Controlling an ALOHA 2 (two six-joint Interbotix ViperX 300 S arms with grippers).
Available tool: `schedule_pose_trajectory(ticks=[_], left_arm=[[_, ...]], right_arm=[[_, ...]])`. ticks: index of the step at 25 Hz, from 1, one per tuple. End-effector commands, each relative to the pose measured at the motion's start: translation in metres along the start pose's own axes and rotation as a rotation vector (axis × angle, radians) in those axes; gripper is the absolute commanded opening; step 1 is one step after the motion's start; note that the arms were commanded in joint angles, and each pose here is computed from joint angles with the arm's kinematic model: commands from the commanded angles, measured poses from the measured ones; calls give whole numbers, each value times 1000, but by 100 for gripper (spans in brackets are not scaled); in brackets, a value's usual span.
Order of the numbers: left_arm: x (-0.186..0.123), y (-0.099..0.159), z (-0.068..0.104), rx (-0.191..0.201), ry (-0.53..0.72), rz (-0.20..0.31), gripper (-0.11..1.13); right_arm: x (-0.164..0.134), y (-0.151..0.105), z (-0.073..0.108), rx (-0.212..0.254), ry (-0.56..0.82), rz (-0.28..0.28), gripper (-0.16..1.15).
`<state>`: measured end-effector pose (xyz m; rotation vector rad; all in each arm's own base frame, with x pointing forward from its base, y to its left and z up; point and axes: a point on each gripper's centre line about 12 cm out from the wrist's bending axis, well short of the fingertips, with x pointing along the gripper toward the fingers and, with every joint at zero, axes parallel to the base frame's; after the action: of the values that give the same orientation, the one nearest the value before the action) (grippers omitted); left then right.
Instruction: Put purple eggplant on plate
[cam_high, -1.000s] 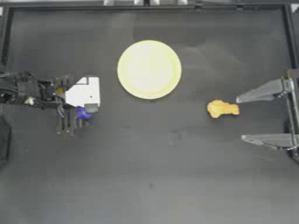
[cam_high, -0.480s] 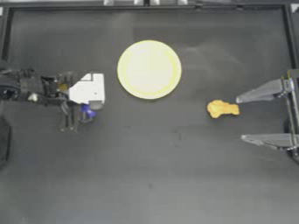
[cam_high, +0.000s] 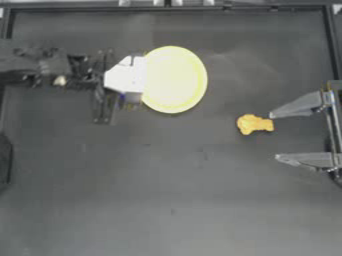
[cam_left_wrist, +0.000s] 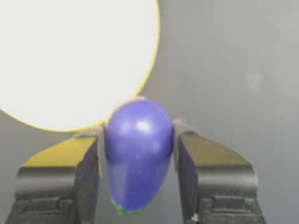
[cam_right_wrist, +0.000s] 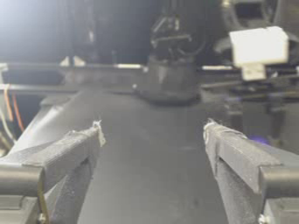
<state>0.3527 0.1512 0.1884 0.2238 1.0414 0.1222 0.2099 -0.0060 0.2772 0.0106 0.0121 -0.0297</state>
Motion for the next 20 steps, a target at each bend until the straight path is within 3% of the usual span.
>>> schedule_pose_trajectory(ticks=[1, 9, 12, 20], left_arm=[[1, 23, 28, 40, -55, 40, 29], [49, 51, 54, 77, -48, 53, 28], [63, 56, 60, 72, -45, 51, 28], [83, 66, 54, 56, -17, 48, 29]], right_arm=[[3, 0, 3, 3, -8, -1, 99], [5, 0, 1, 1, -14, -3, 99], [5, 0, -1, 3, -11, -3, 99], [4, 0, -2, 6, -14, -3, 99]])
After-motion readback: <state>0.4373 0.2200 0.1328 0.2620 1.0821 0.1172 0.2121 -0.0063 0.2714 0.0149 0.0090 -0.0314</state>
